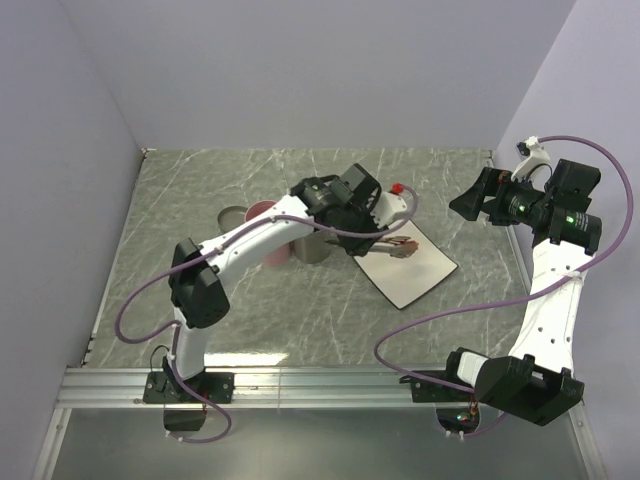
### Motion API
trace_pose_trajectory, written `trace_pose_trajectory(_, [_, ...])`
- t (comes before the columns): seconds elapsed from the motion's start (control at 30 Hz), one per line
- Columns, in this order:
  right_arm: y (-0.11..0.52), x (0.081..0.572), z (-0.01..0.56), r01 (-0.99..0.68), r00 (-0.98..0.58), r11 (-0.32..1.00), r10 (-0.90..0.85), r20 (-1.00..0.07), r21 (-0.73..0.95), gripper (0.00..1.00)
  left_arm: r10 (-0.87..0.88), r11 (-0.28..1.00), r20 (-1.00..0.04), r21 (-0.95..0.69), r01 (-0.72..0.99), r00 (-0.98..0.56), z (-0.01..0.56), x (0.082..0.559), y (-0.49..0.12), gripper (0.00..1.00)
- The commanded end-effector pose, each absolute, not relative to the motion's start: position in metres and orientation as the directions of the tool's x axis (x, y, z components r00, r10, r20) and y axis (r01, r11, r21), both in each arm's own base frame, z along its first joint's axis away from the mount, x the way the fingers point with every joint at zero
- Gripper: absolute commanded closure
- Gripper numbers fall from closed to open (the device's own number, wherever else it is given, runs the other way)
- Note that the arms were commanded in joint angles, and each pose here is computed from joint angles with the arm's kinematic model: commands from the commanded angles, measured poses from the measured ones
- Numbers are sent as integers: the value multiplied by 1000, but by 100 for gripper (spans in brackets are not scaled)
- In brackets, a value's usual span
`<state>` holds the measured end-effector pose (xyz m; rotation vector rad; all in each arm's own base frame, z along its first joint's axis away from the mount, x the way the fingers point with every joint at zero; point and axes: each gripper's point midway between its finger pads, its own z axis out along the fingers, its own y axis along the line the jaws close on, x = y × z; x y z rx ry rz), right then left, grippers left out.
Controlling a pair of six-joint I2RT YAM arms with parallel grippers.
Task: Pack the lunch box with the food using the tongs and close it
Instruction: Pick up the fake food from the plate, then place the fake food in the packing box.
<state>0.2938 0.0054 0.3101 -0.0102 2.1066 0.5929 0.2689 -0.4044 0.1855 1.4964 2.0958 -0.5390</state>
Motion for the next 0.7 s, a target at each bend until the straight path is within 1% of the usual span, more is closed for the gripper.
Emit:
trace_pose_trajectory(0.0, [6,293,323,-256,-546,885,200,-813,389,0,647,341,-721,-18,940,-248,264,272,-384,78])
trace_pose_trajectory(0.13, [8,292,324,-265,-548,880,200,-812,395,0,623,347,-734,-53,936,-272,278,268,-360,78])
trace_pose_trajectory(0.37, [8,291,321,-263,-550,879,201,-811,396,0,579,455,-745,-43,890,-332,303,281,-293,78])
trace_pose_trajectory(0.67, [10,289,321,-269,-549,876,202,-811,400,0,549,561,-734,-31,827,-399,304,299,-228,78])
